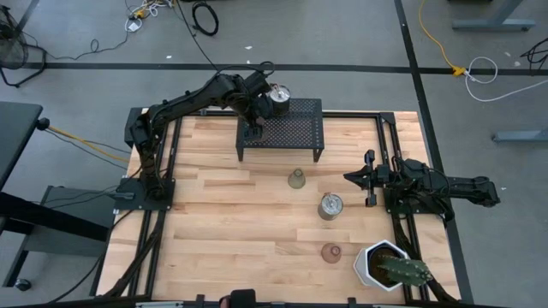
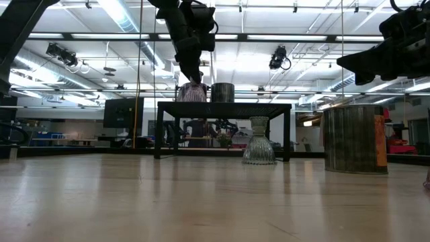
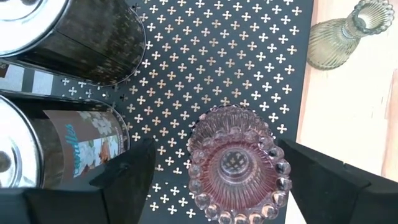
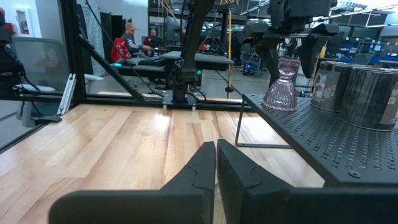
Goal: Pick & Place candle stick holders
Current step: Put the left pink vase candle holder on the shelf, then put the silver scented candle on the shelf
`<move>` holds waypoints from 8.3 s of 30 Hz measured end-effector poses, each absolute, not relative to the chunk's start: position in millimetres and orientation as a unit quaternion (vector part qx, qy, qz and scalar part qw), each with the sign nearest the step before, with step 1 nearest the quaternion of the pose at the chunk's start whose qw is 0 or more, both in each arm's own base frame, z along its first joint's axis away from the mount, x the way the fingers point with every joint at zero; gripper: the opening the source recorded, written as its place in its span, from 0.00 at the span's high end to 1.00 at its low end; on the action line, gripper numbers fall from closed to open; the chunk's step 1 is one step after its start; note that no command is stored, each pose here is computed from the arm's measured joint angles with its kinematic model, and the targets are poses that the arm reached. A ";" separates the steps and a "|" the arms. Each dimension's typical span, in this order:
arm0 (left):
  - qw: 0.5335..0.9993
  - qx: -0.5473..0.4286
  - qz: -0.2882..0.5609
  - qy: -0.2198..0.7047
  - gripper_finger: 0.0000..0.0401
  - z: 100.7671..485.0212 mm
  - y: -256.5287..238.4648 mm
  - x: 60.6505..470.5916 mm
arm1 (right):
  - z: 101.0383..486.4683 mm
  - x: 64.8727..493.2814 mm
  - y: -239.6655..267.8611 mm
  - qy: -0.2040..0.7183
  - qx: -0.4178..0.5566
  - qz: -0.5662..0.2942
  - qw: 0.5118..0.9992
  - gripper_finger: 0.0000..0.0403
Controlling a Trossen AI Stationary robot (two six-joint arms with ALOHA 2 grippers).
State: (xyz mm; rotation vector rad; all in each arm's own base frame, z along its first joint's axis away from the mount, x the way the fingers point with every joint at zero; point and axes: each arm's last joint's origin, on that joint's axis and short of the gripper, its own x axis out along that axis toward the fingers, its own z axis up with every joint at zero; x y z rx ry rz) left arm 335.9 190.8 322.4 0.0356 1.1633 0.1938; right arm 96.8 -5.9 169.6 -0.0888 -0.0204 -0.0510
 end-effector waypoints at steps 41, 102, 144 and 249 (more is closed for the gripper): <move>0.848 0.017 0.106 0.519 0.04 355.2 177.9 315.2 | 169.6 96.8 -5.9 -0.010 -0.044 -0.026 0.999 0.95; 0.872 0.024 0.113 0.477 0.99 395.4 154.1 285.1 | 169.7 96.8 -5.9 -0.010 -0.044 -0.026 0.999 0.95; 0.896 0.025 0.041 0.441 1.00 402.3 112.2 302.1 | 169.7 96.8 -5.9 -0.010 -0.044 -0.026 0.999 0.95; 0.980 0.011 -0.066 0.186 1.00 278.3 4.7 219.6 | 169.5 97.2 -6.0 -0.009 -0.044 -0.026 0.999 0.95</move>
